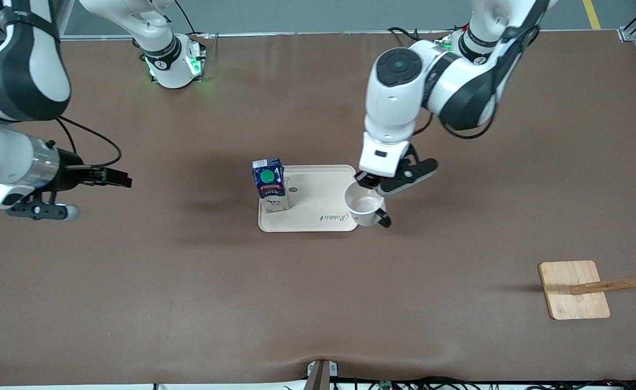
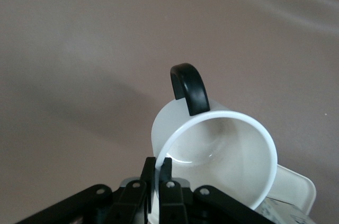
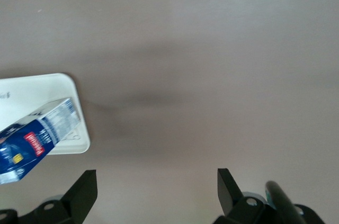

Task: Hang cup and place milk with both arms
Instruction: 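Lift the mug with the left gripper while the right gripper reaches out, then carry the mug toward the wooden stand while the right gripper grasps the milk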

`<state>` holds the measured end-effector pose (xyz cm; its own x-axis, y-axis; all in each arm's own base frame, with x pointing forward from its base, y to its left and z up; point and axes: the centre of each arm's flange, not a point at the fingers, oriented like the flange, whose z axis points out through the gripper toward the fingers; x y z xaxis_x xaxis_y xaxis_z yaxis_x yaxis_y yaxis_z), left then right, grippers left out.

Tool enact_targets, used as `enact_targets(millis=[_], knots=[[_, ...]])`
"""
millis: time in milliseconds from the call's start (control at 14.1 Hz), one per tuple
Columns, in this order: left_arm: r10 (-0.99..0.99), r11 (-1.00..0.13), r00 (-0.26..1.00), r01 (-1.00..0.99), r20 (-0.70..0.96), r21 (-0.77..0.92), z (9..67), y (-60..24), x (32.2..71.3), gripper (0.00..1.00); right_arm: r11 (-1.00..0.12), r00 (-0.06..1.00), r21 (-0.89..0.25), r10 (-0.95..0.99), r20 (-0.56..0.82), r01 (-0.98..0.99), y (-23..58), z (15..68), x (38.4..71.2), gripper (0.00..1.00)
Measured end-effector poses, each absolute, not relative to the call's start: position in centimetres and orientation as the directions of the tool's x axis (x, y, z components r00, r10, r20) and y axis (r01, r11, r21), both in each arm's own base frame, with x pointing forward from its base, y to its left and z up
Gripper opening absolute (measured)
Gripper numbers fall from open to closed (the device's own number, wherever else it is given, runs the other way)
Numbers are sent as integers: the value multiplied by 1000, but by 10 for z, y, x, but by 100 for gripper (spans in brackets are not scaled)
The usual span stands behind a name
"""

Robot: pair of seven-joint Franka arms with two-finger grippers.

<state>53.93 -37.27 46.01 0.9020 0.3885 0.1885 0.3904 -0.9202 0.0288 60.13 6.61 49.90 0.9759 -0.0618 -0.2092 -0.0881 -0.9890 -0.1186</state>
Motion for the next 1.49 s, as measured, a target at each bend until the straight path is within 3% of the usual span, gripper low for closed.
enact_targets(millis=[782,1208,1492], knots=[[61,-995,995,67,82,-72,553,-109,589,7,-959,953,-116,271,-132,257,311,438,565,100],[-6,-996,991,7,137,-91,569,21,601,7,-938,924,-97,346,-163,334,368,385,546,100],[-88,-996,973,-80,215,-47,565,77,610,7,-951,936,-84,308,-169,298,381,376,540,100]])
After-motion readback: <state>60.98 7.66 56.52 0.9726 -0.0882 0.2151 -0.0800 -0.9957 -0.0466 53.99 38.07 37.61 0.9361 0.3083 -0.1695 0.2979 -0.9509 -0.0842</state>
